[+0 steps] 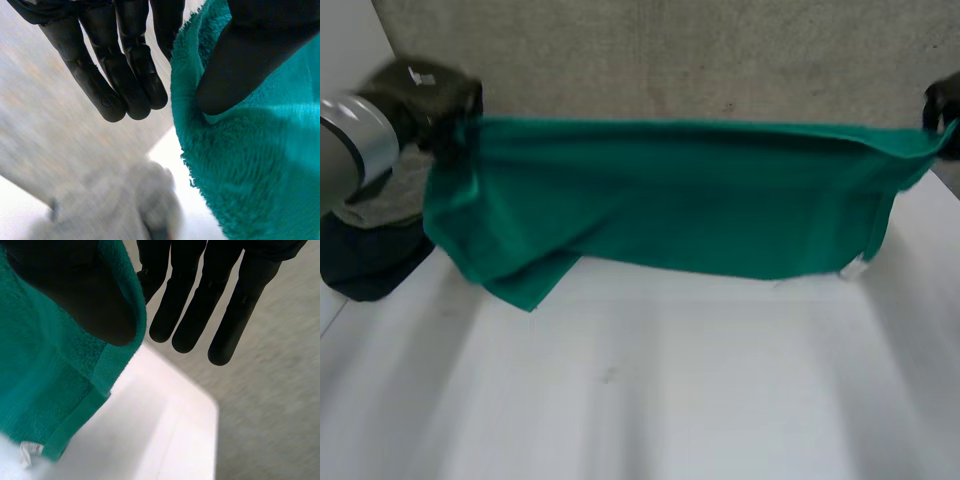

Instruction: Fold the laundry.

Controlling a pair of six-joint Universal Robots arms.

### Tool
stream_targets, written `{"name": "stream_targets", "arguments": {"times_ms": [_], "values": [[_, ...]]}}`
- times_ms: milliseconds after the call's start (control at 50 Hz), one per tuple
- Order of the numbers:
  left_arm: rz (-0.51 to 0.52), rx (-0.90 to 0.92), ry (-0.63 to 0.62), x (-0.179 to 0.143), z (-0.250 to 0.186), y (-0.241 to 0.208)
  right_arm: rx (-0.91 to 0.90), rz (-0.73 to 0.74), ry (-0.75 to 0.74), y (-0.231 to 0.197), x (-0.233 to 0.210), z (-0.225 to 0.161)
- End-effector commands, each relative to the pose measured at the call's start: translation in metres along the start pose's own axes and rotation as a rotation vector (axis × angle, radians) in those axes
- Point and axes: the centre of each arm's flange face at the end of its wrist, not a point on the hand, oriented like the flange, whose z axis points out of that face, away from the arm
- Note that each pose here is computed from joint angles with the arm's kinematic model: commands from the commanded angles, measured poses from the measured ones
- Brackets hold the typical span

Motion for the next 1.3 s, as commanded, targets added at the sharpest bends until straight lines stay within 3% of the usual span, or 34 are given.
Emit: {"name": "stream_targets", "arguments": {"times_ms": [20, 100, 200, 260, 360, 460, 600, 780, 840, 980, 1300], "values": [[0.014, -0.219, 0.111, 0.018, 0.047, 0.052, -0.108, -0.109, -0.128, 0.024, -0.034, 0.025], [0.054, -0.068, 0.034, 0.013, 0.081, 0.036, 0.035, -0.054, -0.033, 0.016, -0.037, 0.059], [0.1, 0.386, -0.197, -0.021, 0.086, -0.056, 0.441, 0.118, 0.216, -0.035, -0.007, 0.087], [0.075, 0.625, -0.326, -0.04, 0.07, -0.104, 0.662, 0.223, 0.349, -0.065, 0.021, 0.082], [0.018, 0.79, -0.43, -0.059, 0.054, -0.129, 0.823, 0.278, 0.438, -0.088, 0.046, 0.071], [0.021, 0.678, -0.393, -0.056, 0.063, -0.101, 0.77, 0.266, 0.374, -0.082, 0.04, 0.073], [0.02, 0.403, -0.249, -0.026, 0.088, -0.02, 0.547, 0.257, 0.193, -0.036, 0.008, 0.089], [0.156, 0.064, -0.04, 0.036, 0.117, 0.112, 0.216, 0.199, 0.011, 0.067, -0.046, 0.117], [0.198, -0.024, -0.02, 0.042, 0.122, 0.145, 0.124, 0.151, -0.017, 0.095, -0.057, 0.123], [0.23, -0.078, -0.006, 0.045, 0.122, 0.162, 0.011, 0.101, -0.047, 0.123, -0.063, 0.127], [0.317, -0.127, -0.015, 0.046, 0.132, 0.183, 0.001, 0.126, -0.041, 0.125, -0.055, 0.125]]}}
